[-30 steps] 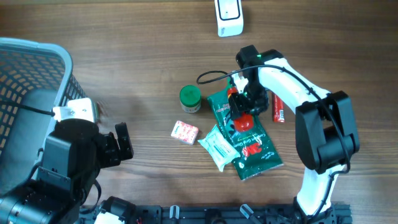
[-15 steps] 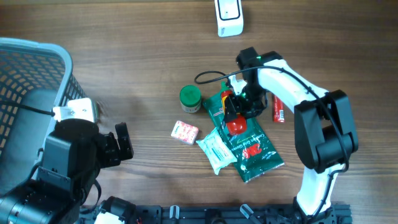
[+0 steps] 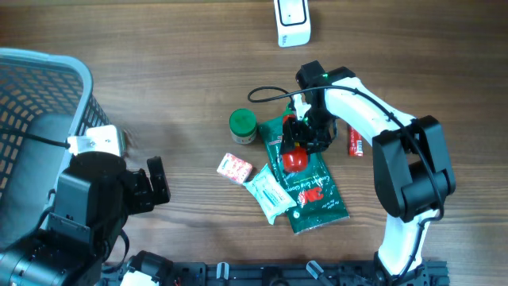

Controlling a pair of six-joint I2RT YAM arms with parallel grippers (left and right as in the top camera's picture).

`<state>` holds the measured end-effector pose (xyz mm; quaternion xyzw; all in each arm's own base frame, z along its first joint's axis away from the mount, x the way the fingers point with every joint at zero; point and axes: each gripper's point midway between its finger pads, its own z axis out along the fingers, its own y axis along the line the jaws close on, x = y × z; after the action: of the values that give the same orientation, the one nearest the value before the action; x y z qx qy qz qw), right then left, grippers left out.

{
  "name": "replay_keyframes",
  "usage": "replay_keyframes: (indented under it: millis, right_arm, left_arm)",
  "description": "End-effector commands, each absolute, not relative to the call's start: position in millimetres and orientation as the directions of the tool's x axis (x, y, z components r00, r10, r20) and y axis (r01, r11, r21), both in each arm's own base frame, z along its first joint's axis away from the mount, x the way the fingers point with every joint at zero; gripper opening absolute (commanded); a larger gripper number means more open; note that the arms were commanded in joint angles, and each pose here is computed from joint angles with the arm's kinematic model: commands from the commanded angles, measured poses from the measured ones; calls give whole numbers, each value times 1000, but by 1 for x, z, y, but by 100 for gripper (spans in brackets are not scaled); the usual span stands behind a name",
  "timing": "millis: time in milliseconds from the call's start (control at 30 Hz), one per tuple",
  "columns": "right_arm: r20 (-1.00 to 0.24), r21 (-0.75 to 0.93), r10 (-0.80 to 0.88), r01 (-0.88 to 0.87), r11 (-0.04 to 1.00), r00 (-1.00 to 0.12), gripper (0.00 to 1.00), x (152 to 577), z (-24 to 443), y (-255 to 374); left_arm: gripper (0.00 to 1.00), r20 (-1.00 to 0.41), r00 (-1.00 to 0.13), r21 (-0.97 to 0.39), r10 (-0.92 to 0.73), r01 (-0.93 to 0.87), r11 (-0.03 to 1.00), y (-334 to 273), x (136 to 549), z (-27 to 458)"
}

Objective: Scan the item barcode
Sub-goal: 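Lower the Sriracha bottle onto the gloves pack and open the right gripper, then move the right gripper down and grasp the Sriracha bottle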

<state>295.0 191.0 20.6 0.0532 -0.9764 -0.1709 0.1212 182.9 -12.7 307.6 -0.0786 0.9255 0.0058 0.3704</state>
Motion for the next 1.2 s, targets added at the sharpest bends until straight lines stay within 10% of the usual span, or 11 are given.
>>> replay_keyframes:
  millis: [0, 233, 300, 333, 367, 633, 967, 1167]
  right_arm:
    - [255, 348, -135, -39, 937, -957, 44, 289, 11, 195]
    - [254, 348, -139, -43, 936, -957, 40, 289, 11, 194]
    - [232, 361, -184, -91, 928, -955, 64, 290, 10, 195]
    - [209, 371, -216, -127, 920, -954, 96, 293, 10, 196]
    - [198, 374, -212, -126, 919, -957, 100, 295, 10, 197]
    - [127, 315, -154, -107, 943, -980, 100, 322, 16, 195]
    - [-177, 95, 80, 64, 993, -981, 100, 345, 138, 170]
    - [-113, -5, 18, 19, 1000, -993, 100, 311, 105, 185]
  left_arm:
    - [100, -684, -713, -59, -154, -156, 986, -13, 183, 307]
    - [100, -684, -713, -59, -154, -156, 986, -13, 183, 307]
    - [100, -684, -713, -60, -154, -156, 986, -13, 183, 307]
    - [100, -684, -713, -59, -154, -156, 986, -13, 183, 307]
    - [100, -684, -713, -59, -154, -156, 986, -13, 183, 307]
    - [100, -684, -713, -59, -154, -156, 986, -13, 183, 307]
    - [100, -684, -713, -59, -154, -156, 986, -13, 183, 307]
    - [100, -684, -713, -59, -154, -156, 986, -13, 183, 307]
